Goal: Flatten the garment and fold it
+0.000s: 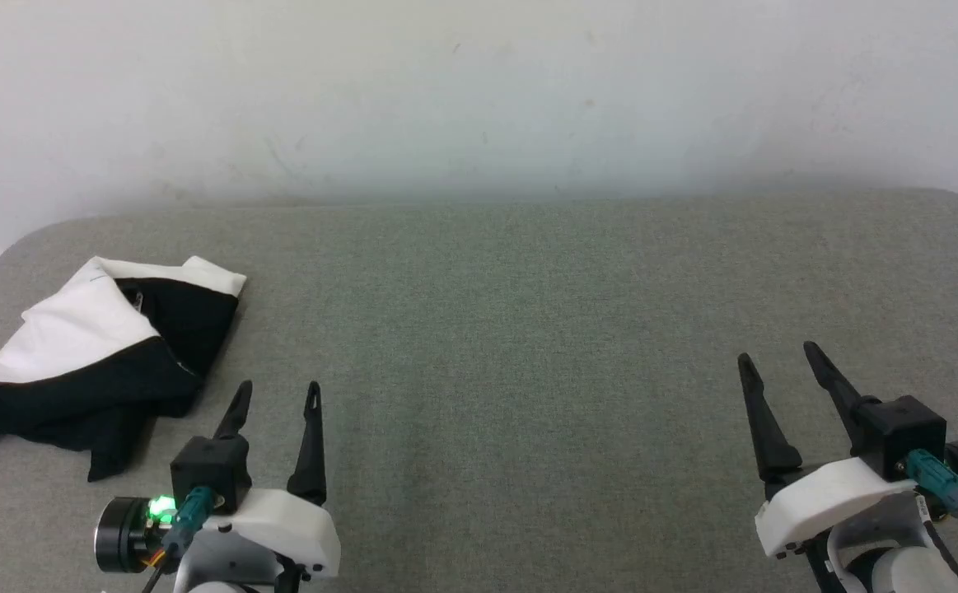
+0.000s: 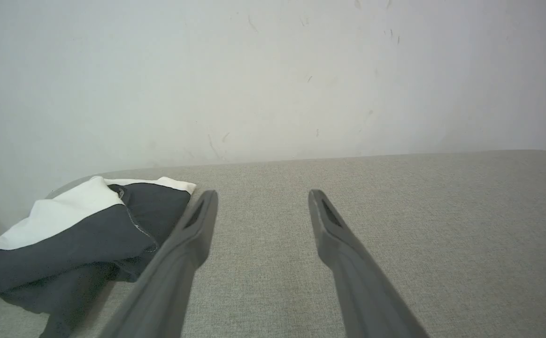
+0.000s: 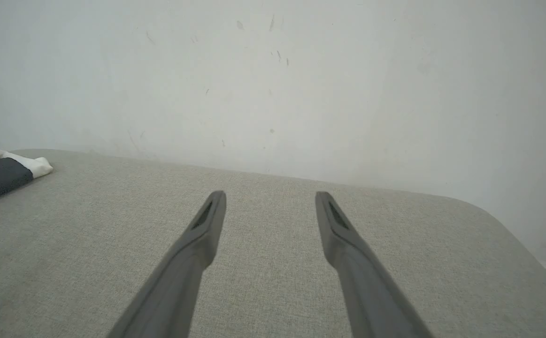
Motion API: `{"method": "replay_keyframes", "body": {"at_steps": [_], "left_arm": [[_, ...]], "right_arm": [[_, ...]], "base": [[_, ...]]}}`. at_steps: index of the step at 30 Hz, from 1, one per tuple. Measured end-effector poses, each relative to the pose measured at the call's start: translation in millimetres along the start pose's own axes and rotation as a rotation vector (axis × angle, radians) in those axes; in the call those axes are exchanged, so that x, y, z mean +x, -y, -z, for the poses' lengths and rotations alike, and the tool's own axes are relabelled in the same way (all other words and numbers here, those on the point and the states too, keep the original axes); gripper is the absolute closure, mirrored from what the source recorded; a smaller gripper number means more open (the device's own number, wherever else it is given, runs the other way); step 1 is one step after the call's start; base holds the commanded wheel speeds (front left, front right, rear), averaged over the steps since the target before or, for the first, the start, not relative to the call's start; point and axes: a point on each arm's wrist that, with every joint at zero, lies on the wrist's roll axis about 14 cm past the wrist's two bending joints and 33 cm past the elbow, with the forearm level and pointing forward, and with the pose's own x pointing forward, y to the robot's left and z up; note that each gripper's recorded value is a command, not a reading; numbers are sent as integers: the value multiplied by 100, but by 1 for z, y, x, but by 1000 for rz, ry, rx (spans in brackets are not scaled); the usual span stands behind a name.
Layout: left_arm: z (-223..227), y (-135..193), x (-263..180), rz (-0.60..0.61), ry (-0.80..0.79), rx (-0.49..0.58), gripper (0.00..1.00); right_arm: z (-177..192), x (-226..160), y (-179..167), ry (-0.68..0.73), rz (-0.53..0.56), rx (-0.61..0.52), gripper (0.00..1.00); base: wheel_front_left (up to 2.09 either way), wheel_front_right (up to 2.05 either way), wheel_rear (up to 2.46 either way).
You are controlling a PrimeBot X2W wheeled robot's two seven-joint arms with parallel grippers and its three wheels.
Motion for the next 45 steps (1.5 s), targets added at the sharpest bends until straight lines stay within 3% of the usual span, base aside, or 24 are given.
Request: {"method": "replay_keyframes", "body": {"at_steps": [16,45], "left_arm": [[-2,-13,-11,-43,26,-11,0],[-6,-62,-60,-222,76,-11,0]], "right_arm": [[-1,5,-20,23,-61,12,0],[-3,20,-95,56,-283,54,0]], "base": [[0,0,0],[0,0,0]]}}
